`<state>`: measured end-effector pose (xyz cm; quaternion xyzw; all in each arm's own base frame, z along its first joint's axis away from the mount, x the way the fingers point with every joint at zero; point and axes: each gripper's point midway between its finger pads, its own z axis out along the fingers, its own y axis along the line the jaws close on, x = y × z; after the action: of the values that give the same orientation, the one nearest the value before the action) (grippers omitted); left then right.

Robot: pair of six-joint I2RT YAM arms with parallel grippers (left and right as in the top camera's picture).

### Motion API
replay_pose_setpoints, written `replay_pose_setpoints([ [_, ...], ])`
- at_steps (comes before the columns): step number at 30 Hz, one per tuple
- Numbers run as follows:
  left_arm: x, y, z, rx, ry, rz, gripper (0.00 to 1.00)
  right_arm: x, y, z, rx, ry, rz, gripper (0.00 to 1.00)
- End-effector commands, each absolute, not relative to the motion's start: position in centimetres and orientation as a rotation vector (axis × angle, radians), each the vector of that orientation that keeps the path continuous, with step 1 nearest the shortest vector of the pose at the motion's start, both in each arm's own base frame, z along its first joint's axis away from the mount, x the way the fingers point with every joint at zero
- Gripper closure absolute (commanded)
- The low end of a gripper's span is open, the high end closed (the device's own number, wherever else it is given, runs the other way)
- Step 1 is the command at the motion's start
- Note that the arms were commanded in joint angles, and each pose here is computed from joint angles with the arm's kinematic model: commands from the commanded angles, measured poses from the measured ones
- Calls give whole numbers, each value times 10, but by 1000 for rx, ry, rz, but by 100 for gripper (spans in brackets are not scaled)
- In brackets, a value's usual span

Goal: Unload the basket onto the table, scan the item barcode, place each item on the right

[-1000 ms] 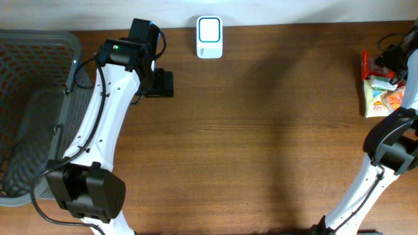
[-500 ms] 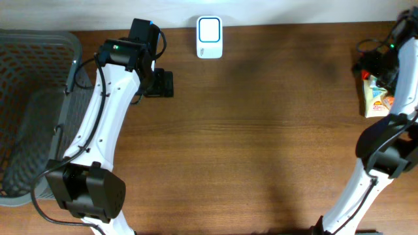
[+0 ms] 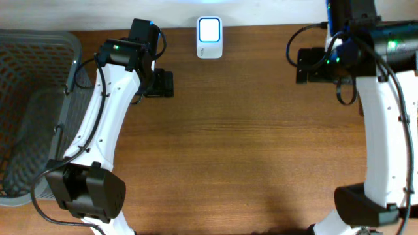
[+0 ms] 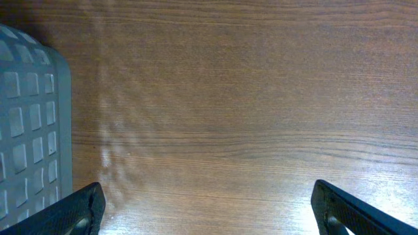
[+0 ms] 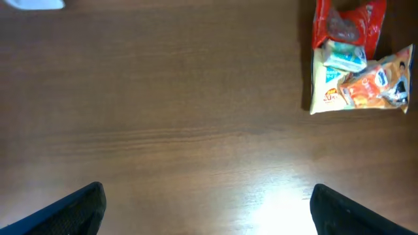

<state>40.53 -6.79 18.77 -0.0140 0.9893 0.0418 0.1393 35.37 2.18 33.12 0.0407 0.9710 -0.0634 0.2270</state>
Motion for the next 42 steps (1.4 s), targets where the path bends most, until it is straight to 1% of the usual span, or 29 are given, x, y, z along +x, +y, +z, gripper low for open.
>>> replay_pose_setpoints([
  [1,406,-68,187,-59,2859,118,1,316,29,342,28,2652,-200,1],
  [7,406,-68,187,-59,2859,118,1,246,43,306,-90,2533,-104,1],
  [10,406,-68,187,-59,2859,118,1,209,43,284,-109,2431,17,1],
  [13,406,-68,187,-59,2859,118,1,187,40,275,-117,2408,60,1],
  [15,406,-68,187,-59,2859,118,1,181,38,277,-113,2383,70,1],
  [25,406,-68,187,-59,2859,118,1,181,37,272,-112,2396,56,1],
  [28,406,-68,187,-59,2859,118,1,190,39,250,-123,2392,47,1],
  [31,406,-68,187,-59,2859,118,1,213,43,226,-139,2263,57,1],
  [33,406,-68,187,-59,2859,118,1,228,44,204,-95,2124,105,1],
  [35,406,-68,187,-59,2859,118,1,235,46,189,-99,2030,130,1],
  [38,406,-68,187,-59,2859,118,1,240,51,178,-165,1856,131,1],
  [42,406,-68,187,-59,2859,118,1,241,49,173,-135,1715,144,2],
])
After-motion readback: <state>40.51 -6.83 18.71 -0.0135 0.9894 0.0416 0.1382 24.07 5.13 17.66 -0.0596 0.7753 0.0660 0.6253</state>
